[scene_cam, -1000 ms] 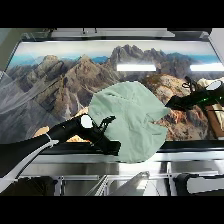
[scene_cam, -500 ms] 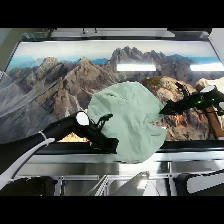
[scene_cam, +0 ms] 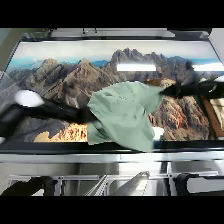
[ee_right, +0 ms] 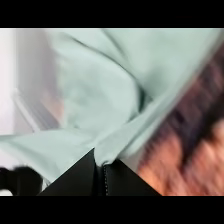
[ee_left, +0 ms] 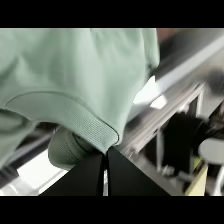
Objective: Fold the shirts.
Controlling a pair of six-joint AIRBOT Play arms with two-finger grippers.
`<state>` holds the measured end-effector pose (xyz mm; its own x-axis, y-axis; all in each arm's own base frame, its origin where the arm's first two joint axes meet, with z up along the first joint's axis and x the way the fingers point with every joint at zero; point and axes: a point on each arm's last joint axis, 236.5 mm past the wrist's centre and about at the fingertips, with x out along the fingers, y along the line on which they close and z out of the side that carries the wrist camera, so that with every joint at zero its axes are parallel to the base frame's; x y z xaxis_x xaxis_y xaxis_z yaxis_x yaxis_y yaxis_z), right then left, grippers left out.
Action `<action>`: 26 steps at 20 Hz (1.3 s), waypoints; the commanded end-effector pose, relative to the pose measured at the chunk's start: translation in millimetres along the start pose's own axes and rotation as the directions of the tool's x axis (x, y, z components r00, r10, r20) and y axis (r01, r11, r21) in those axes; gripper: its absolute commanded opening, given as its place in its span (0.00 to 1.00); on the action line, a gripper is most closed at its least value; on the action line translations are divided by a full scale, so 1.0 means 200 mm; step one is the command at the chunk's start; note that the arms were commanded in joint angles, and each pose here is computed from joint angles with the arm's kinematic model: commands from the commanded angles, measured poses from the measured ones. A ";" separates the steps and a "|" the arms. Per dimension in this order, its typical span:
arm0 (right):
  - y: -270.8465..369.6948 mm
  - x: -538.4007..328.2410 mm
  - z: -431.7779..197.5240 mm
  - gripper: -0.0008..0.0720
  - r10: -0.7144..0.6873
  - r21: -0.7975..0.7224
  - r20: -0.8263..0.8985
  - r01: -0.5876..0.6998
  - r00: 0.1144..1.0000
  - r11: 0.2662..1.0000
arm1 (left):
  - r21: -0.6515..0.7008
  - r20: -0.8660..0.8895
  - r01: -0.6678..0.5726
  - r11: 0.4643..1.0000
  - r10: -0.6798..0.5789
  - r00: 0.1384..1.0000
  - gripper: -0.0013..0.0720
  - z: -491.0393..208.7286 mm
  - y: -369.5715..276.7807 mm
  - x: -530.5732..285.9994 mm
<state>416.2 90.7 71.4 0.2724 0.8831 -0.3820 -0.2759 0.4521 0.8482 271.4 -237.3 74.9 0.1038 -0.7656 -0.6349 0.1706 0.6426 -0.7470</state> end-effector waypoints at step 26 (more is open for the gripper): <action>0.08 -0.04 0.47 0.03 -0.191 -0.152 0.331 0.252 0.924 0.956 | 0.093 0.314 -0.064 0.994 0.032 0.949 0.03 0.85 0.29 -0.64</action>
<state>453.4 75.5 224.3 0.6792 0.6716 -0.2961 -0.4670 0.7067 0.5315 394.4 -95.0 250.8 0.5679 -0.6688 -0.4798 0.3466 0.7230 -0.5976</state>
